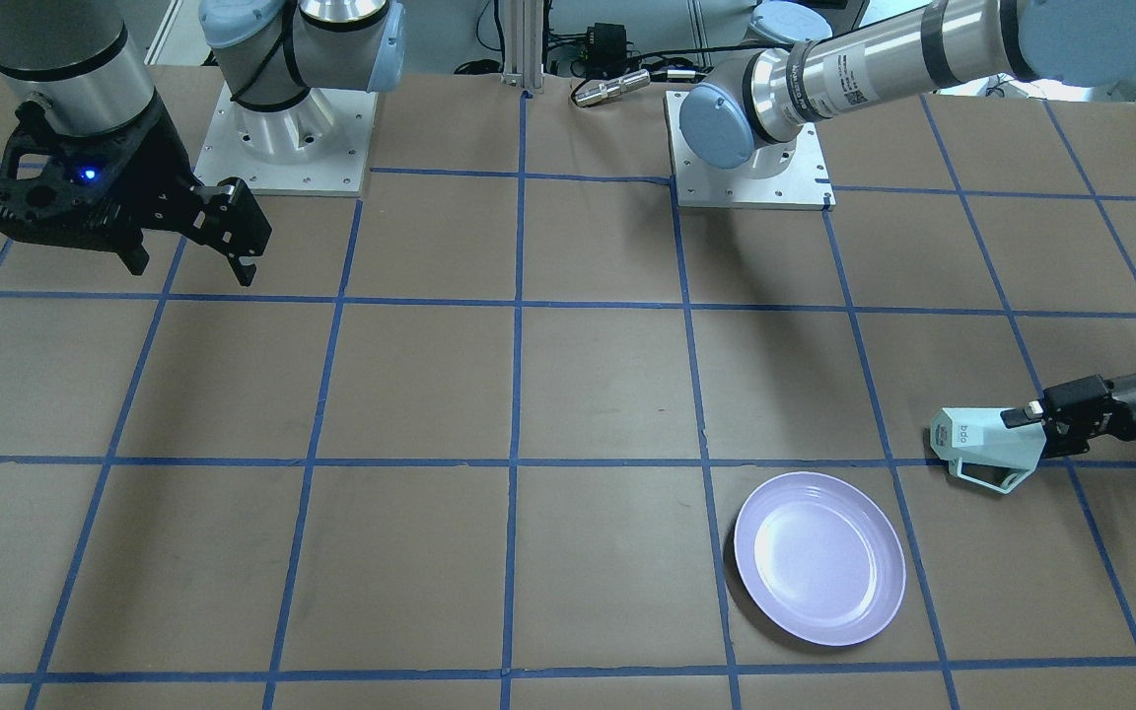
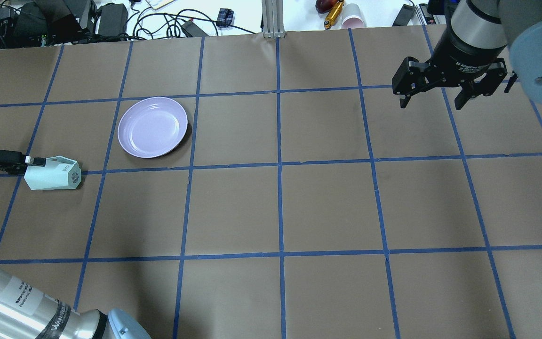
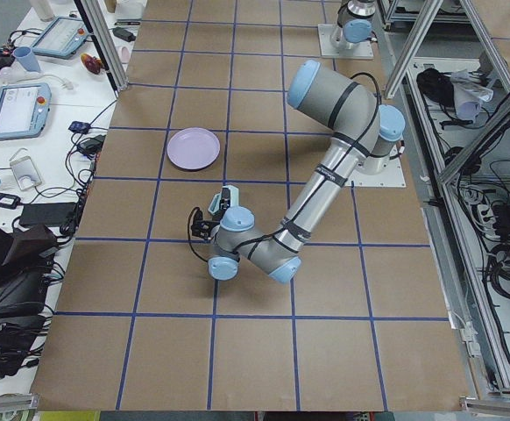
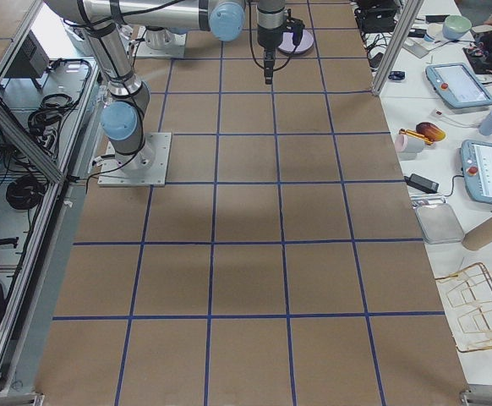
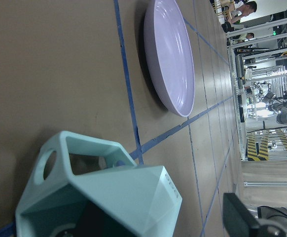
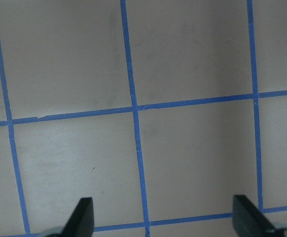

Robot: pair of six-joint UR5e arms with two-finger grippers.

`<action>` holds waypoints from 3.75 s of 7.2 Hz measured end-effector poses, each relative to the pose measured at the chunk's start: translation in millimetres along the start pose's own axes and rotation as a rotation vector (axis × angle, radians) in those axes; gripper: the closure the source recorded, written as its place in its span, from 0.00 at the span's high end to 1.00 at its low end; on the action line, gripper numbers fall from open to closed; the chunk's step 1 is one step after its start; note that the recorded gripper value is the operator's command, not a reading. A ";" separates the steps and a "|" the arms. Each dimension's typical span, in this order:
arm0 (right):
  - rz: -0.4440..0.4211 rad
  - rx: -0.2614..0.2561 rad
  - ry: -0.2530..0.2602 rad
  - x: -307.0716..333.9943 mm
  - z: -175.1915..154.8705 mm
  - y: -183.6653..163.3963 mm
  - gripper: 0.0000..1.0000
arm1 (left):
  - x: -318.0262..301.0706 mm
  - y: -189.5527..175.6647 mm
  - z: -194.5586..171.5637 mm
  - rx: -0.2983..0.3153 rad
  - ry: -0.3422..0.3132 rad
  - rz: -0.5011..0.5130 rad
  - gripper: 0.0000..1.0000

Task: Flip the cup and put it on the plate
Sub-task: 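Lift the mug with the left gripper, tilting it upright, then carry the upright mug with the left gripper over the lavender plate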

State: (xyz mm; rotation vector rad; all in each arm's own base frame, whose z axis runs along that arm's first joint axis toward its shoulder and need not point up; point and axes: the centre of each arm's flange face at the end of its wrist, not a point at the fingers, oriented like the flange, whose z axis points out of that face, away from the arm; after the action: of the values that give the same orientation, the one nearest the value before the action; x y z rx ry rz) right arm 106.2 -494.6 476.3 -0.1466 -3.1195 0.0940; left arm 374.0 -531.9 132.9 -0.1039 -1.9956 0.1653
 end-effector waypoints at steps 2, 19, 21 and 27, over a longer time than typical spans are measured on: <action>0.000 0.000 0.000 0.0 0.1 0.0 1.00 | 0.4 -0.5 -0.6 0.002 -0.002 0.001 0.00; 0.000 -0.001 0.000 0.0 0.3 -0.1 1.00 | 75.3 -29.0 13.3 -0.027 -0.065 0.018 0.00; 0.000 -0.001 0.000 -0.1 0.4 -0.2 1.00 | 114.0 -46.6 29.2 -0.075 -0.118 0.050 0.00; 0.000 -0.001 -0.001 -0.1 0.3 -0.2 1.00 | 212.0 -85.5 76.9 -0.182 -0.377 0.037 0.00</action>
State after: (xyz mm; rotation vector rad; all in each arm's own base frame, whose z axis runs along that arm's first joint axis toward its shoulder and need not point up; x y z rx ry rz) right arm 106.3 -494.8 476.0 -0.1466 -3.1205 0.0930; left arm 215.9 -590.2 305.4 -0.2416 -2.3836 0.0264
